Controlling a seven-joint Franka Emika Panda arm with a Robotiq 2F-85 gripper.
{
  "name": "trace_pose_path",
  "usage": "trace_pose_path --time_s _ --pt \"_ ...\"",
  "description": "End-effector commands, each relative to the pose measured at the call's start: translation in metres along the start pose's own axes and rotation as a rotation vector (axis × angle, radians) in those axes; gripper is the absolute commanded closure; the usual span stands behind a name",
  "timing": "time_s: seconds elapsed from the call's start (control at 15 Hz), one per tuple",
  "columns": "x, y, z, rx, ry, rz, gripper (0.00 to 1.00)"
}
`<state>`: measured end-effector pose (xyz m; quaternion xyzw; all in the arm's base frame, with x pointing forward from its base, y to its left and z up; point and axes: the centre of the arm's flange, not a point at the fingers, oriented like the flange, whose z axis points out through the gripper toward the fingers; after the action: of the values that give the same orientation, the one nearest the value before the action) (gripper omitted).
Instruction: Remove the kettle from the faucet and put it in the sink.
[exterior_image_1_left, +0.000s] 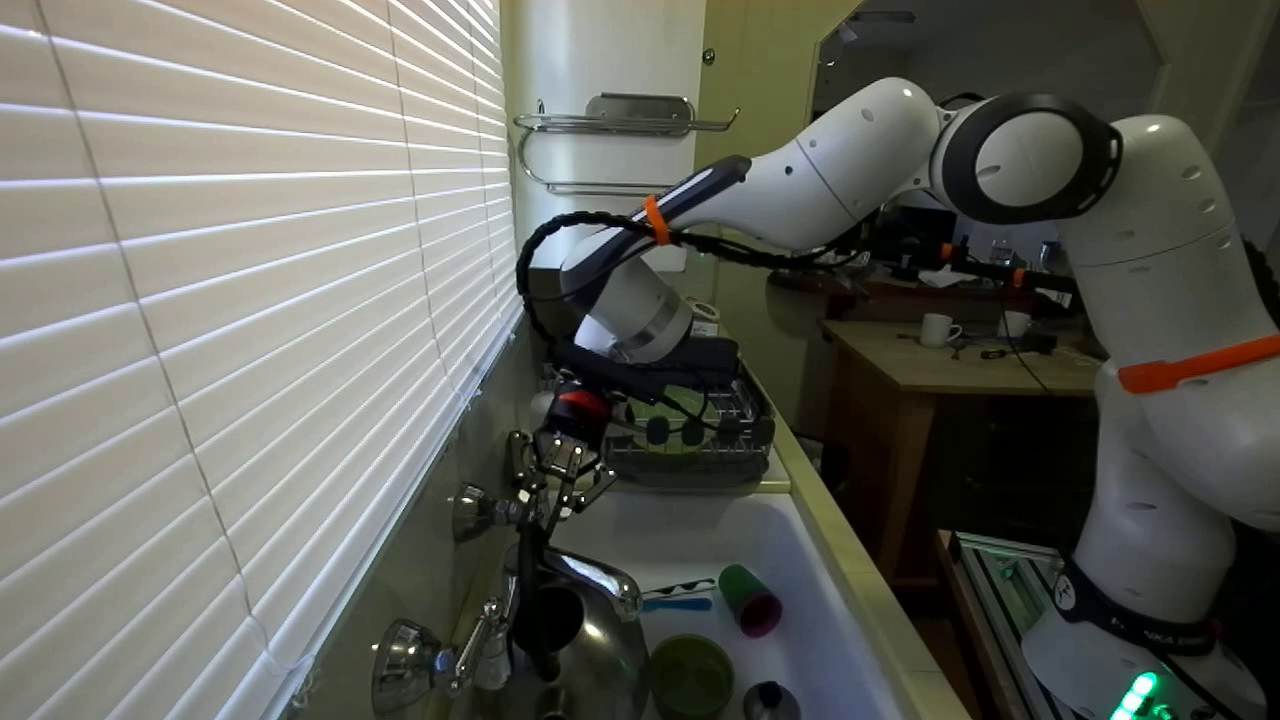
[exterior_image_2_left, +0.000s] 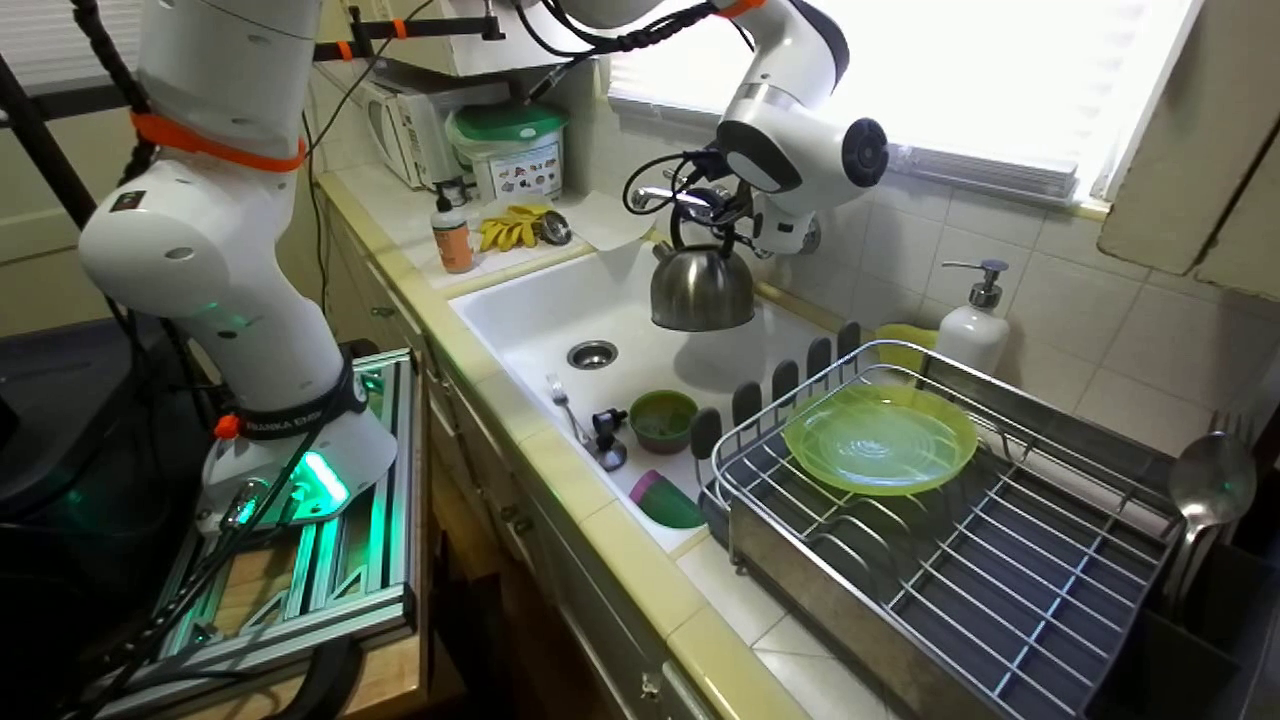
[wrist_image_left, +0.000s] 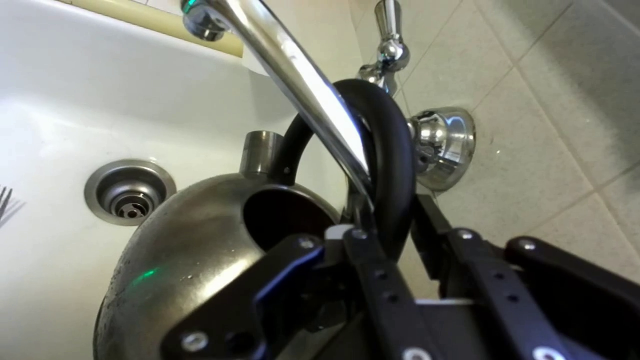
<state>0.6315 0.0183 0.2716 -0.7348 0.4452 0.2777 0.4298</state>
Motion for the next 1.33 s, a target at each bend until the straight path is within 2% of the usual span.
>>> trace_pose_path --time_s 0.0,0.33,0.47,1.0,1.27 --pt "0.007 -0.006 0.019 -0.046 -0.041 -0.006 0.94" --pt "-0.022 -0.002 0.025 -0.056 -0.09 -0.057 0.94" --pt "-0.032 0.001 0.018 -0.045 -0.085 -0.086 0.94" --pt "-0.046 0.016 0.015 -0.059 -0.099 -0.137 0.94" --pt "-0.048 0.028 0.02 -0.072 -0.124 -0.125 0.94"
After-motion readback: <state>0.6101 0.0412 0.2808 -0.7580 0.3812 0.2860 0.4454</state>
